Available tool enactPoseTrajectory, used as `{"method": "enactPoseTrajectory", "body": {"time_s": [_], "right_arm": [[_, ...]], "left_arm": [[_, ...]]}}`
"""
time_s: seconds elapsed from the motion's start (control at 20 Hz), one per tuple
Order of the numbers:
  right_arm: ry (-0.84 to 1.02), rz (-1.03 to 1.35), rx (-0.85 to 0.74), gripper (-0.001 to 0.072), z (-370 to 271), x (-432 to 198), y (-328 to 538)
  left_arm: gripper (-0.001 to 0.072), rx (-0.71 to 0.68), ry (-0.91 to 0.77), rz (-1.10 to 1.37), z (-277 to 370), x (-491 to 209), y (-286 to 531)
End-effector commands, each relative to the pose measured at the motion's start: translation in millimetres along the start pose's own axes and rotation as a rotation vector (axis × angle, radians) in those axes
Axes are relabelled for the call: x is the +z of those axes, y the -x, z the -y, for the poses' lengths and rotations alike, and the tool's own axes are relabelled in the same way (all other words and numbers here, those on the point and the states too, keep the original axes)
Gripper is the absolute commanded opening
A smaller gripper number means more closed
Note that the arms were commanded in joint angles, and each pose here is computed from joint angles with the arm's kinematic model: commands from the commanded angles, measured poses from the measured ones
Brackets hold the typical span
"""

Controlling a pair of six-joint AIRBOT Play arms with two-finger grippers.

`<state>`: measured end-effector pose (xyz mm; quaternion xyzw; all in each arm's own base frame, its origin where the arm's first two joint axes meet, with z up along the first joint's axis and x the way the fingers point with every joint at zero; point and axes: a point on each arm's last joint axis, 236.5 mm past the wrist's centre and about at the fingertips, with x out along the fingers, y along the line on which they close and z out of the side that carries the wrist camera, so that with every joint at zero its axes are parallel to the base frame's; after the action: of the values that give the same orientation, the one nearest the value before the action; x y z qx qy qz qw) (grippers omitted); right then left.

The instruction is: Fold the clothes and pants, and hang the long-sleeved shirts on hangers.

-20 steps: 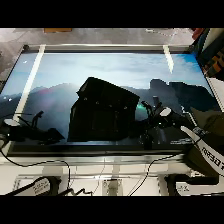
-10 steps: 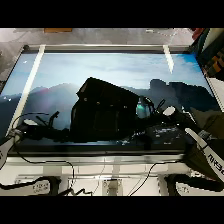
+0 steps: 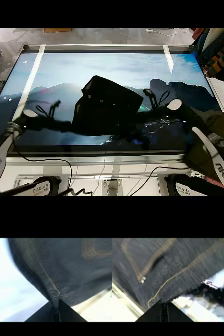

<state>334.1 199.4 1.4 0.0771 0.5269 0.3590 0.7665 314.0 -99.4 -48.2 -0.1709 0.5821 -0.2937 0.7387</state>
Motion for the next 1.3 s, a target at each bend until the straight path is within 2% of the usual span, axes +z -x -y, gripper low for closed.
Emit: {"method": "enactPoseTrajectory", "body": {"time_s": [0.0,0.1,0.2,0.4,0.55,0.7,0.8,1.05,1.25], "right_arm": [[0.221,0.131,-0.023,0.0037,-56,46,58],[0.346,0.256,-0.013,0.0038,-104,72,102],[0.379,0.379,0.02,0.0038,-152,86,148],[0.288,0.573,0.231,0.0038,-240,81,233],[0.228,0.634,0.342,0.0038,-272,69,265],[0.151,0.623,0.294,0.0038,-249,83,248],[0.07,0.569,0.226,0.0037,-211,95,209],[-0.183,0.503,0.05,0.0038,-87,124,86],[-0.289,0.476,-0.081,0.0037,-7,132,15]], "left_arm": [[0.004,0.067,-0.216,0.257,62,62,87],[0.0041,0.148,-0.364,0.477,113,86,157],[0.0041,0.235,-0.463,0.746,165,95,232],[0.0041,0.335,-0.611,1.234,256,52,355],[0.004,0.351,-0.686,1.362,290,14,384],[0.004,0.31,-0.609,1.329,276,27,373],[0.004,0.28,-0.516,1.214,244,51,341],[0.004,0.212,-0.276,0.772,126,104,190],[0.004,0.164,-0.152,0.538,73,121,85]]}}
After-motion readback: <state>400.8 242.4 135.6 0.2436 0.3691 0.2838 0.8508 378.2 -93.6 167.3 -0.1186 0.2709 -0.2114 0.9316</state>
